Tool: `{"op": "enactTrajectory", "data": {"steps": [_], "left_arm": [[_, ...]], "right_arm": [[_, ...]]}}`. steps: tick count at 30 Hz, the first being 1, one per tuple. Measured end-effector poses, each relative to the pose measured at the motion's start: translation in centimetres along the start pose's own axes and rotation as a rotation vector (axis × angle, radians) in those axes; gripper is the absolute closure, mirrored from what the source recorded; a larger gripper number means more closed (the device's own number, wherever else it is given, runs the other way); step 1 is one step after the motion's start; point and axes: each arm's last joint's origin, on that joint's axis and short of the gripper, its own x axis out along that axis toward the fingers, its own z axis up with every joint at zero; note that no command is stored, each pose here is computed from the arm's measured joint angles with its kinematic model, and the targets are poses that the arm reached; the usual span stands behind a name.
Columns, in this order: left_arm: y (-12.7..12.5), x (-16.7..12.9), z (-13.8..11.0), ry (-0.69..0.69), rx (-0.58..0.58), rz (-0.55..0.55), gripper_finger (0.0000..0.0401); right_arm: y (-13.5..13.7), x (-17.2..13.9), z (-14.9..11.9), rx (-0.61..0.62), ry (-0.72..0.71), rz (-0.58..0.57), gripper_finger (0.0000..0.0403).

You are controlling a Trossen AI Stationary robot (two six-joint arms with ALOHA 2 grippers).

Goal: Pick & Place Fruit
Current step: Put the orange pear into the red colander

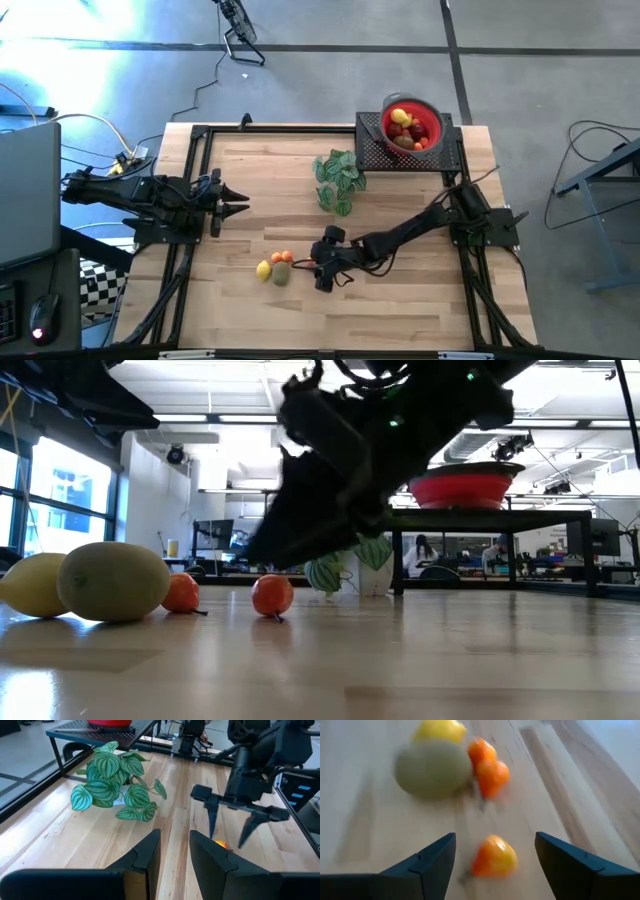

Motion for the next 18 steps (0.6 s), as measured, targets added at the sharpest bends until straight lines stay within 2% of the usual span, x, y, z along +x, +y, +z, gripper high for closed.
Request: {"op": "enactTrajectory", "data": {"steps": [9, 18], "left_arm": [[0.0, 0.0, 0.0, 0.001, 0.000, 0.000, 0.0302], [0.0, 0.0, 0.0, 0.000, 0.000, 0.000, 0.0302]], "right_arm": [[-0.4, 1.6, -1.0, 0.013, 0.019, -0.004, 0.0144], [-0.5, 1.7, -1.5, 0.017, 0.054, -0.012, 0.0144]]}}
